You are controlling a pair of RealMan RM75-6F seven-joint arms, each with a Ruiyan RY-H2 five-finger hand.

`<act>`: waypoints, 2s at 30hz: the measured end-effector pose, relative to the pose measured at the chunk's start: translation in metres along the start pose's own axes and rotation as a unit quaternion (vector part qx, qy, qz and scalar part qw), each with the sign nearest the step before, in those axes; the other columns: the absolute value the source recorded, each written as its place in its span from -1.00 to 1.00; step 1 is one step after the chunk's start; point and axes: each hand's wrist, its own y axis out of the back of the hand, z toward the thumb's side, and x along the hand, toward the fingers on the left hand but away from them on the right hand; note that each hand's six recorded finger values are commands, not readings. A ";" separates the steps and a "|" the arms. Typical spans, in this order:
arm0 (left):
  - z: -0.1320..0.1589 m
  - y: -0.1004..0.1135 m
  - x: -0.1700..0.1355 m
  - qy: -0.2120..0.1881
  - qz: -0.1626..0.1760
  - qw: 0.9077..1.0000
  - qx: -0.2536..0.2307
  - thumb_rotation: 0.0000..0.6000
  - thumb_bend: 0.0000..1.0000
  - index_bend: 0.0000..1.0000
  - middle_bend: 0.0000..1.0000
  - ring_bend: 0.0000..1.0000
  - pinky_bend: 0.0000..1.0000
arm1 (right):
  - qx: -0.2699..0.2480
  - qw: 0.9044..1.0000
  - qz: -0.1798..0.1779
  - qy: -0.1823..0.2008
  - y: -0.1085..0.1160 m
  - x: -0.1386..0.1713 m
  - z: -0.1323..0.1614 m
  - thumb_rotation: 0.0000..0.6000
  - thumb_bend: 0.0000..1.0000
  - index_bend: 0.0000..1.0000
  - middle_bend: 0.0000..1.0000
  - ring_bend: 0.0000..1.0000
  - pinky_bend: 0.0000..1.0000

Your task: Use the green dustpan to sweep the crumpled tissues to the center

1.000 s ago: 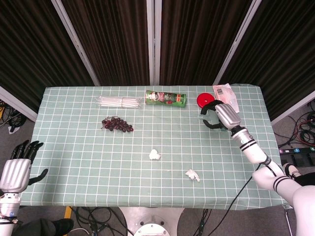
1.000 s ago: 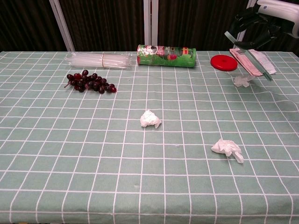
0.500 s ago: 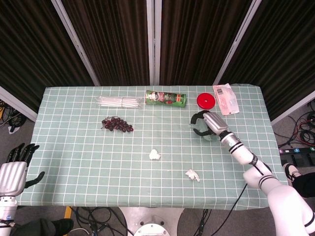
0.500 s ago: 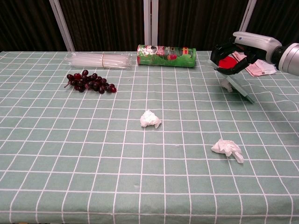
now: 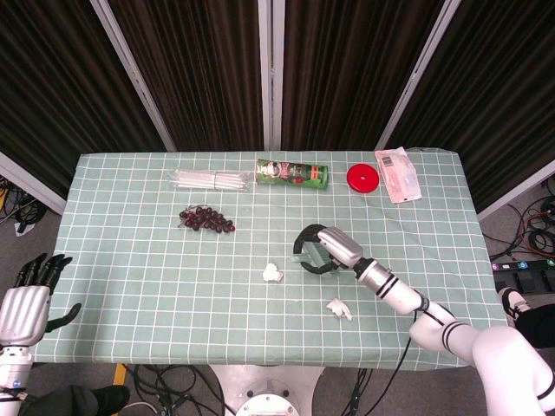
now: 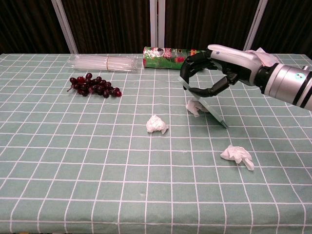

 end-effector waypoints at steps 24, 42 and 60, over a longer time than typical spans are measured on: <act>-0.005 -0.002 0.001 -0.002 0.000 1.000 -0.008 1.00 -0.55 -0.70 -0.75 -0.88 -0.77 | -0.044 0.996 -0.049 0.059 -0.014 -0.026 0.058 1.00 -0.34 0.48 0.23 -0.43 -0.57; 0.006 0.002 0.015 -0.023 0.003 1.000 -0.002 1.00 -0.55 -0.70 -0.75 -0.88 -0.77 | -0.099 0.976 -0.176 -0.080 0.017 0.122 0.040 1.00 -0.26 0.48 0.23 -0.46 -0.64; 0.007 -0.001 0.018 -0.029 0.000 1.000 -0.005 1.00 -0.55 -0.70 -0.75 -0.88 -0.77 | -0.118 0.964 -0.206 -0.118 -0.043 0.161 0.052 1.00 -0.23 0.48 0.23 -0.47 -0.81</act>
